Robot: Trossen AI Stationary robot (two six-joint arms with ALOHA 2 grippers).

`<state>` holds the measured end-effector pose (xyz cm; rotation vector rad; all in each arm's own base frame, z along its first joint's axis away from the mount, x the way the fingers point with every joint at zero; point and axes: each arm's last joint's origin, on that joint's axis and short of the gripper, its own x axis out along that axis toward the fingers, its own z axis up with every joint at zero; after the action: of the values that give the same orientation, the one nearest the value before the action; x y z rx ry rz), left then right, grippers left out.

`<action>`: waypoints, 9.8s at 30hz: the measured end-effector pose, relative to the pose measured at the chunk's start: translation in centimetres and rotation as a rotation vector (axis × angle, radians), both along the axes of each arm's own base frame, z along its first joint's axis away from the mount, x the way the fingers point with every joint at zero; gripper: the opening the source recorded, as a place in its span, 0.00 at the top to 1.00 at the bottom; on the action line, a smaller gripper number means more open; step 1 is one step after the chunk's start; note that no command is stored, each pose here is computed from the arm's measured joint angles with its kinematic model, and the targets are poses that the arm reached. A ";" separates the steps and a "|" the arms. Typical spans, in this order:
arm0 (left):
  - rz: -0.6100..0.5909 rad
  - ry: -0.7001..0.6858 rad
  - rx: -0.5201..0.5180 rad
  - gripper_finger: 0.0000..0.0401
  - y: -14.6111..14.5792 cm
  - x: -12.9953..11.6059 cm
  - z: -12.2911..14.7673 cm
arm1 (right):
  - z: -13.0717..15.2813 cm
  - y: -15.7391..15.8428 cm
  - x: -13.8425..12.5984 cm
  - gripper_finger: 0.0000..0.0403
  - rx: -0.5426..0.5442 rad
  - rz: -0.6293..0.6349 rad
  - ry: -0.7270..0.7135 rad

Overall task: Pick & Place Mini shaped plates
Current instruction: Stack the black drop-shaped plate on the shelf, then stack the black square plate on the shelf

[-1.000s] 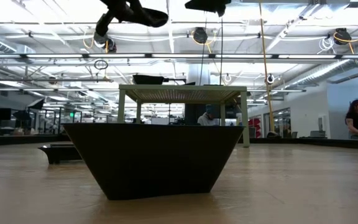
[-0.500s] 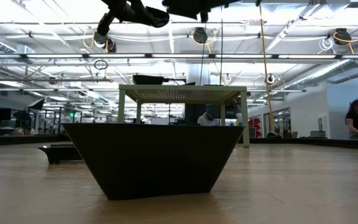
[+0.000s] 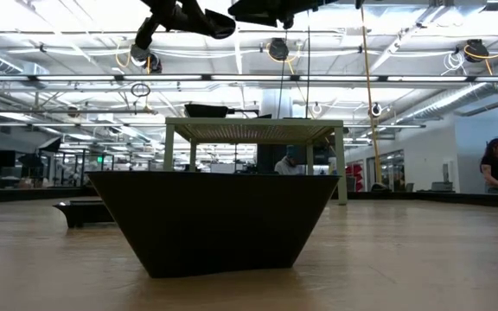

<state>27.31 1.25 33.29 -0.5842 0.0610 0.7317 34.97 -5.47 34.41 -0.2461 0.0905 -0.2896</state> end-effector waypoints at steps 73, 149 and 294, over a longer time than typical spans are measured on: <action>-0.041 -0.111 -0.019 0.44 0.2 -0.7 1.6 | -4.0 -7.9 -2.3 1.00 0.402 -0.447 0.167; -0.293 0.769 -0.438 0.44 -0.6 -2.0 -8.0 | 2.9 -4.7 -8.3 0.65 0.314 -0.322 0.083; -0.269 0.299 -0.264 0.96 -0.2 5.1 -8.5 | -9.4 -0.3 -1.3 0.69 0.287 0.075 0.401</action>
<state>32.39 1.06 24.83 -0.6976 0.5097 0.5465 33.72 -5.74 25.04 -0.0194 0.5138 -0.1462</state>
